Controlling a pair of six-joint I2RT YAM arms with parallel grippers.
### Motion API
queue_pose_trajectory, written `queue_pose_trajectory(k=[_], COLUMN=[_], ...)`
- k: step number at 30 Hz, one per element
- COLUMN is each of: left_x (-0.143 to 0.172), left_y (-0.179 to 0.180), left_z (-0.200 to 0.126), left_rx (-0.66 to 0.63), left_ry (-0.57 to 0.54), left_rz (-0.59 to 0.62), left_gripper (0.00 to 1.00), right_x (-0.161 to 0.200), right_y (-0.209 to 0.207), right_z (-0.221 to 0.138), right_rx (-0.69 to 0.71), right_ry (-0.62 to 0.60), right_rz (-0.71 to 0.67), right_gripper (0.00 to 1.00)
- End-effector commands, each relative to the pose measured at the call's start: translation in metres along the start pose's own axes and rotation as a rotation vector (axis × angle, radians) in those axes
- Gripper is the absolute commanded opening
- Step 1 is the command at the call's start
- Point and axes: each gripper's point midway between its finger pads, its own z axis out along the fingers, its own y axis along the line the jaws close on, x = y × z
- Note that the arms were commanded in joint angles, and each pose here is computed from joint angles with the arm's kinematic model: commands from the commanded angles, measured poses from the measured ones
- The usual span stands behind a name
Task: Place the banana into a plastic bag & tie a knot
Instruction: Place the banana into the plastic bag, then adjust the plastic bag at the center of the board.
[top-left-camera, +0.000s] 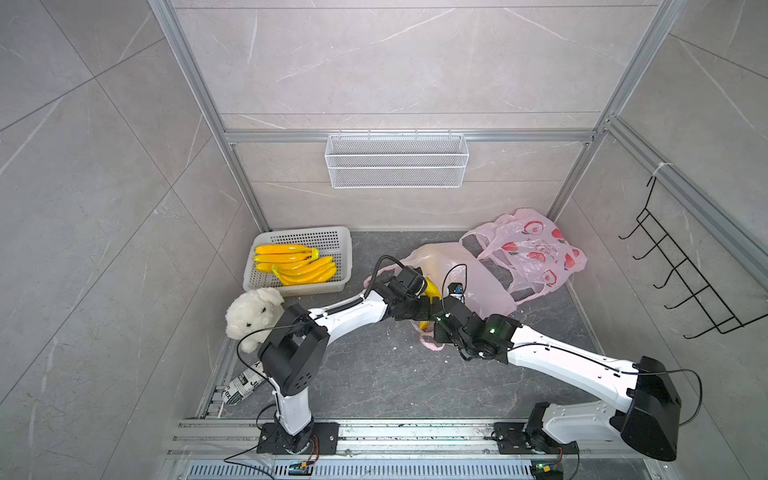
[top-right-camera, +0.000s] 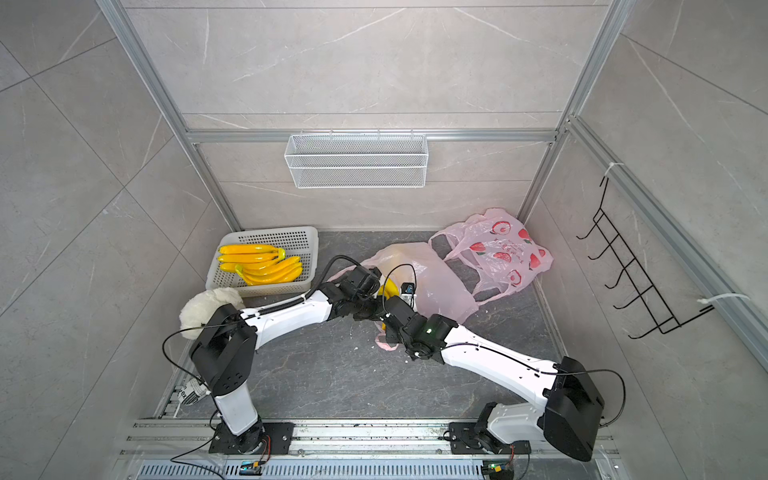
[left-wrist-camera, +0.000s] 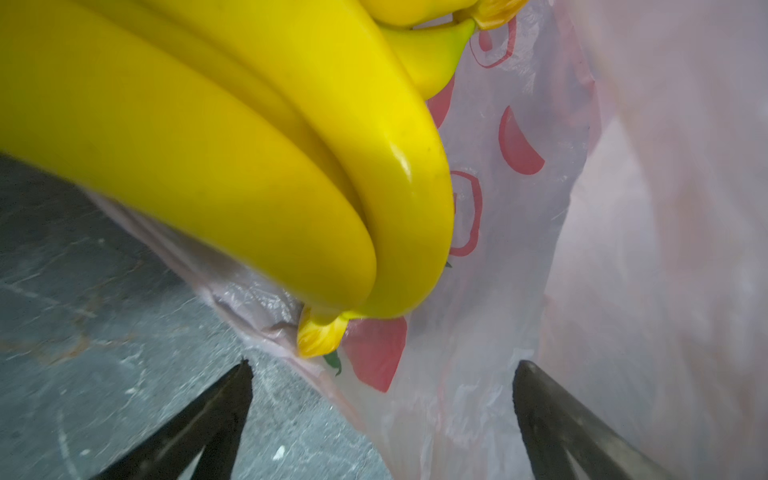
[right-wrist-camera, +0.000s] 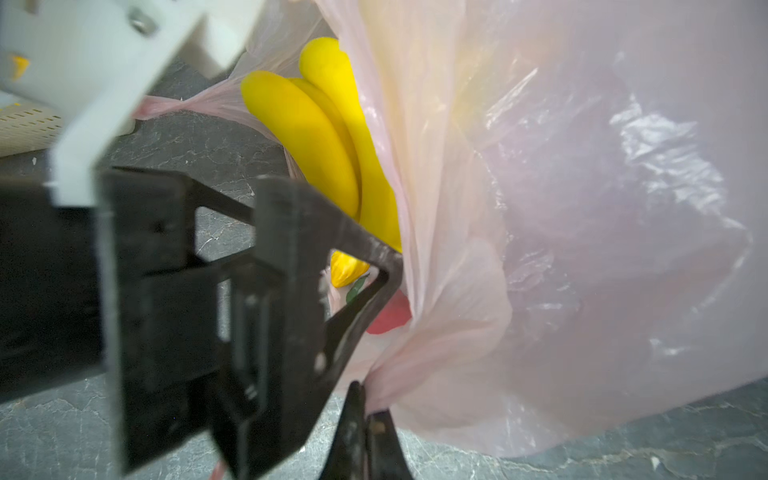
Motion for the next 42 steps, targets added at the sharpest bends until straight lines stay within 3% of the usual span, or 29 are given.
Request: queue_pose_trajectory(k=[1,8,14,21,27,35,39,42], left_x=[-0.006,-0.013,-0.039,-0.06,-0.083,-0.106,-0.108,-0.108], left_y=[0.0,0.014,0.08,0.12,0.129,0.166,0.176,0.171], left_z=[-0.045,-0.105,-0.133,-0.109,-0.088,-0.076,-0.064,-0.055], left_rx=[-0.058,-0.161,-0.315,-0.336,-0.381,-0.602,-0.57,-0.518], left_ry=[-0.067,-0.177,-0.237,-0.23,-0.222,-0.205,-0.179,-0.165], left_rz=[0.068,0.139,0.032,-0.021,0.034,0.082,0.056,0.065], left_gripper=[1.0,0.99,0.98,0.94,0.94,0.9,0.87,0.76], right_x=[-0.003,-0.004,-0.005,-0.003,-0.001,0.001,0.001,-0.001], right_y=[-0.009,-0.012,-0.012,-0.011,-0.011,-0.011,-0.011,-0.012], right_z=[-0.007,-0.009,-0.011,-0.011,-0.01,-0.01,-0.01,-0.01], right_rx=[0.022,0.034,0.03,0.024,0.014,0.009,0.01,0.014], right_ry=[-0.018,-0.022,-0.024,-0.02,-0.014,-0.01,-0.009,-0.015], right_rz=[-0.001,-0.021,-0.021,-0.021,-0.02,-0.024,-0.03,-0.031], right_gripper=[0.0,0.0,0.0,0.0,0.0,0.0,0.0,0.0])
